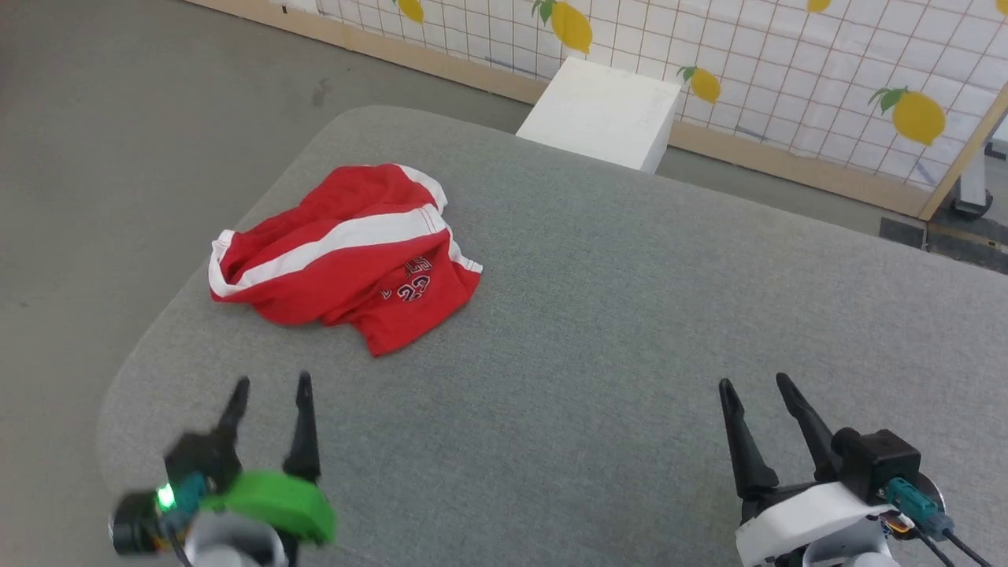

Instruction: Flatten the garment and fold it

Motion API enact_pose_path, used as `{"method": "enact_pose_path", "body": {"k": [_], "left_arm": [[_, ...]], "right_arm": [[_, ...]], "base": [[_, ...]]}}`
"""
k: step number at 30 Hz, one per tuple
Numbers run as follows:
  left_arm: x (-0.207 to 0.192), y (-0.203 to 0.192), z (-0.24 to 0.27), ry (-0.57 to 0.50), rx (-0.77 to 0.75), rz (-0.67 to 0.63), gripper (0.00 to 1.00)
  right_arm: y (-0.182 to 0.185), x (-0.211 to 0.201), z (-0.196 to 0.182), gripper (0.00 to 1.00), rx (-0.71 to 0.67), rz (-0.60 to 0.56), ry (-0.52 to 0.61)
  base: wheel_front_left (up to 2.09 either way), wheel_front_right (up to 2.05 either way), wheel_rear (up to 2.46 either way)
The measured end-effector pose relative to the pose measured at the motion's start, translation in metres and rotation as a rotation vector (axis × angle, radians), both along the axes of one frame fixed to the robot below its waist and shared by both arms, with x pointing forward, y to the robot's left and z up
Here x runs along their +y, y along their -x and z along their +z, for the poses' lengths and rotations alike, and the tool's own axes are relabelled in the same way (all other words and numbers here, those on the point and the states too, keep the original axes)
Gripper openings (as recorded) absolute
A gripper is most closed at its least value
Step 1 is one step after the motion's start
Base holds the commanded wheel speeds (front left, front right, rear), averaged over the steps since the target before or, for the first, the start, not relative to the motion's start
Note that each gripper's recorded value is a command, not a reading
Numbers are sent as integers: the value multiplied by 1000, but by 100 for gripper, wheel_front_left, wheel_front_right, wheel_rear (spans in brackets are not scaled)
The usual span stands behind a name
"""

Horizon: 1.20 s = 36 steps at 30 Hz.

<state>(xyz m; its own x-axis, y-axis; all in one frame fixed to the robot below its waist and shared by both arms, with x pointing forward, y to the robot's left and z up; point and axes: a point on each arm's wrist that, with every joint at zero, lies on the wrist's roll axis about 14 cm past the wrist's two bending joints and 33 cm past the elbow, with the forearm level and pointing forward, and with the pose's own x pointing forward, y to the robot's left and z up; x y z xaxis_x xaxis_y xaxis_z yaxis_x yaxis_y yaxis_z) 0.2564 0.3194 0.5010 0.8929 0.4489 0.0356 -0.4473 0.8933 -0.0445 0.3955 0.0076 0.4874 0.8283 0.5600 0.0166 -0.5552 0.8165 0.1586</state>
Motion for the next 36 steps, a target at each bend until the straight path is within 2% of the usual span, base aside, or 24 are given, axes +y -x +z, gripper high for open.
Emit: {"method": "enact_pose_path", "body": {"k": [4, 10, 17, 24, 30, 31, 32, 36], "left_arm": [[22, -35, 12, 19, 51, -55, 100], [53, -88, 12, 96, 224, -102, 100], [50, -138, -23, 281, 447, -156, 100], [48, -145, -95, 351, 747, -155, 100], [50, -147, -126, 373, 808, -88, 100], [49, -149, -127, 371, 806, -89, 89], [50, -153, -126, 364, 787, -87, 0], [53, -167, -108, 313, 682, -88, 0]], "right_arm": [[-3, -2, -5, 100, 12, -2, 16], [-20, -6, -2, 100, 10, -23, 13], [-40, -34, -18, 100, 46, -107, 28], [-52, -58, -53, 100, 126, -172, 47], [-56, -65, -73, 100, 173, -192, 51], [-55, -66, -74, 100, 177, -195, 51], [-56, -67, -74, 100, 180, -198, 50], [-54, -64, -72, 100, 179, -190, 42]], "base": [[0, 0, 0], [0, 0, 0], [0, 0, 0], [0, 0, 0], [0, 0, 0], [0, 0, 0], [0, 0, 0], [0, 0, 0]]}}
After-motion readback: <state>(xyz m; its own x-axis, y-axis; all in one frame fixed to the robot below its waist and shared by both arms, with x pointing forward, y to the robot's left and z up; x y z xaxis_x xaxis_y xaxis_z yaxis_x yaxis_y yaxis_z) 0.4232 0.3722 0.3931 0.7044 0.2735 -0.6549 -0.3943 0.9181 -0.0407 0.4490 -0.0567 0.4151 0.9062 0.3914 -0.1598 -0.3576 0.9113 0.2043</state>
